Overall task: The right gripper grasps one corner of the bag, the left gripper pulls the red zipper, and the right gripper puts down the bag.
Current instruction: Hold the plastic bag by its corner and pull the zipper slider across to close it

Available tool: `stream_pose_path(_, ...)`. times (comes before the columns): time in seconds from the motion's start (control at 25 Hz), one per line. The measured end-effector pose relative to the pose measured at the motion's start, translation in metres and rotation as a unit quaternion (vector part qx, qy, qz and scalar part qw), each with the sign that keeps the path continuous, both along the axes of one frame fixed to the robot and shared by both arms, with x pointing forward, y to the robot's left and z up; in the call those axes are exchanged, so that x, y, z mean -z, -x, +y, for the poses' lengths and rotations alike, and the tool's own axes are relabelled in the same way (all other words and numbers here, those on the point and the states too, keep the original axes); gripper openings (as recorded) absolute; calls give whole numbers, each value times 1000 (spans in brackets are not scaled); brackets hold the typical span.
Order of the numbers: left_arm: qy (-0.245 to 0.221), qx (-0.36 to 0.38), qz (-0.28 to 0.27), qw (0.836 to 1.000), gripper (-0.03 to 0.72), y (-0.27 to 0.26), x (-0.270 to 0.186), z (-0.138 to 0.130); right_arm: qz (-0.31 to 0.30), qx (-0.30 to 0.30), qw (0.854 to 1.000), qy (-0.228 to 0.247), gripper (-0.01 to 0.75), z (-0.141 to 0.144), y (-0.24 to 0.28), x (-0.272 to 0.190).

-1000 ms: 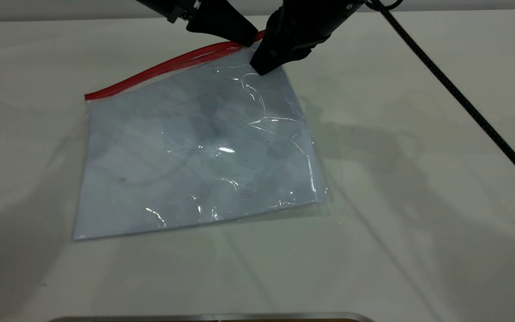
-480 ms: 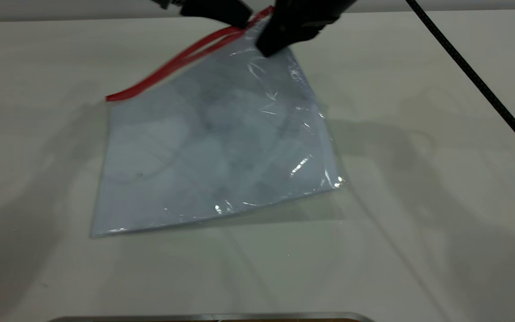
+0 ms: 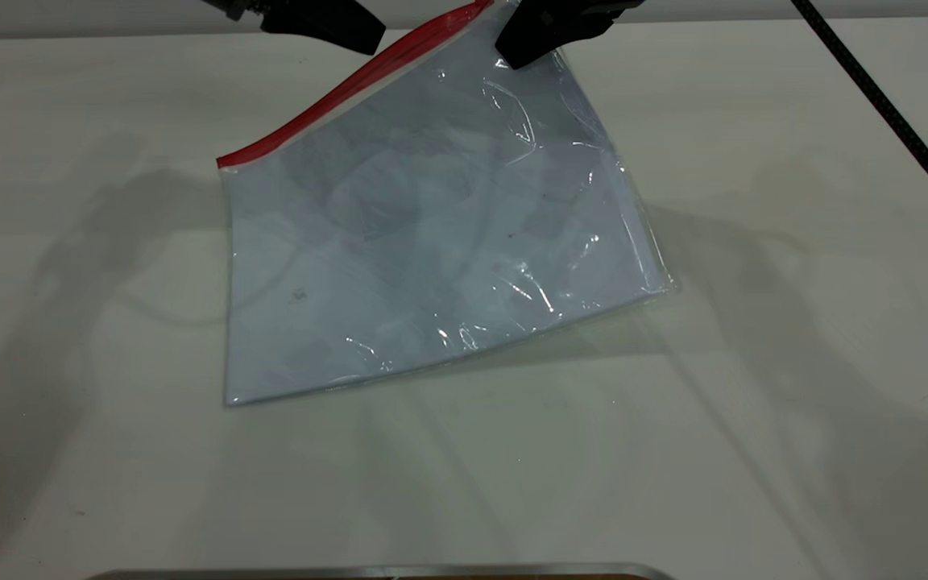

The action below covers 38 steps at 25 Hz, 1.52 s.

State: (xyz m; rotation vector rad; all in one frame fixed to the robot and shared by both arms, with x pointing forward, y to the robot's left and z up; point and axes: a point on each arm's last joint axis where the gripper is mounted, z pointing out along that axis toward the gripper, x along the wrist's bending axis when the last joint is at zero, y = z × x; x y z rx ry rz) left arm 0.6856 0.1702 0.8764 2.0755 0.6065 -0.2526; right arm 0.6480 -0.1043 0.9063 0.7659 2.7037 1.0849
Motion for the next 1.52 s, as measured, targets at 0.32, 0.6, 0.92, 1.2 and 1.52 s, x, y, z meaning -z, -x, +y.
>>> stream_pose_path(0.32, 22, 16, 14, 1000, 166, 4, -3, -2, 17, -18, 1000, -9, 38, 2, 4, -1)
stream_pose_path(0.6, 35, 12, 17, 999, 299, 3, -5, -3, 22, -13, 1000, -19, 76, 3, 4, -2)
stream_pose_path(0.92, 67, 22, 30, 997, 308, 6, -11, -6, 25, -29, 999, -22, 33, 8, 8, -2)
stream_pose_path(1.2, 67, 45, 24, 996, 308, 11, -10, -15, 28, -34, 999, -23, 33, 9, 9, -2)
stream_pose_path(1.52, 59, 88, 3, 994, 351, 16, -14, -33, 33, -40, 998, -26, 33, 9, 11, -2)
